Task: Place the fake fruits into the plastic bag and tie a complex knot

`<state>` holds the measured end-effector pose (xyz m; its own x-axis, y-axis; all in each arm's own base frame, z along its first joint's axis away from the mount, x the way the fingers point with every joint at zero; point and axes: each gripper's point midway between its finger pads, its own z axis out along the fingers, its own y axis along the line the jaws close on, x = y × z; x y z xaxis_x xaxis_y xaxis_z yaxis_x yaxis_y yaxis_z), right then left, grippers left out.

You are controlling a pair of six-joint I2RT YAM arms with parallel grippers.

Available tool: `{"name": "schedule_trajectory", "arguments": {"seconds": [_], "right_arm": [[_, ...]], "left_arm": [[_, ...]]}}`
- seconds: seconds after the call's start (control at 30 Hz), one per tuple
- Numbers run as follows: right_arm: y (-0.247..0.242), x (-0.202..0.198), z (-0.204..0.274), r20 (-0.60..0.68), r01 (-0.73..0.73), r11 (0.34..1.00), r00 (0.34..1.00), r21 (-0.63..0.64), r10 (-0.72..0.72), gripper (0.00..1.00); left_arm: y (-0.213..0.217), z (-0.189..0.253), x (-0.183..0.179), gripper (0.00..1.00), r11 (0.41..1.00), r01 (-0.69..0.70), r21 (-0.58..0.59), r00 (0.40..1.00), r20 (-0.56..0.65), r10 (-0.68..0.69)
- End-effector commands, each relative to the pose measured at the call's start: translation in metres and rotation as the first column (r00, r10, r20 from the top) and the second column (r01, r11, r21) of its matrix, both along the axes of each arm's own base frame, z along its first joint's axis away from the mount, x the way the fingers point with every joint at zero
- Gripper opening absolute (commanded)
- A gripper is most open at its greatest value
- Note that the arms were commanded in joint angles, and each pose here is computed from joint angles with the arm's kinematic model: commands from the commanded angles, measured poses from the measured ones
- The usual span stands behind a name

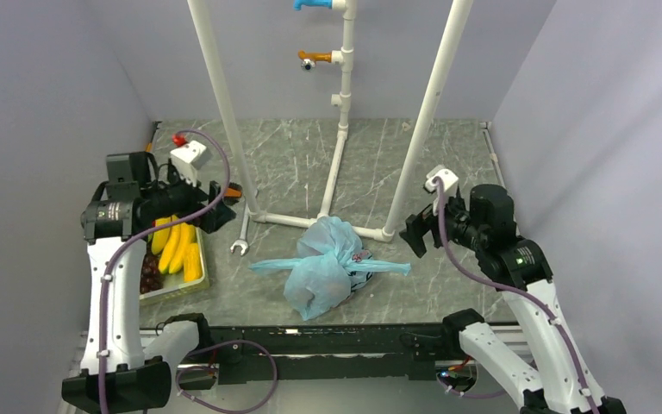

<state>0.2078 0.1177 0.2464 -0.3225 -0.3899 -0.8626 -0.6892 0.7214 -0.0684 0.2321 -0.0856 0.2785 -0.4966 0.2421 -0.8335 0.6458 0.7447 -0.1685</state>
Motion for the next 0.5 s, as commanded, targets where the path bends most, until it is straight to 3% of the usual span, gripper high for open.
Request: {"name": "schedule_trajectory", "arguments": {"seconds": [0.0, 0.13, 0.47], "right_arm": [[-0.021, 0.022, 0.051, 0.059, 0.264, 0.946, 0.958, 0.191, -0.279, 1.0], [-0.04, 0.024, 0.043, 0.027, 0.378, 0.903, 0.92, 0.205, -0.391, 1.0], [-0.039, 0.014, 0.042, 0.041, 0.373, 0.891, 0.917, 0.261, -0.396, 1.0]], "left_arm": [[0.035, 0.013, 0.009, 1.0, 0.963, -0.267, 0.032, 0.963, -0.018, 0.268], [0.057, -0.001, 0.003, 0.99, 0.922, -0.366, 0.125, 0.929, -0.011, 0.37], [0.077, -0.012, -0.008, 0.99, 0.877, -0.429, 0.216, 0.902, 0.043, 0.43]]}}
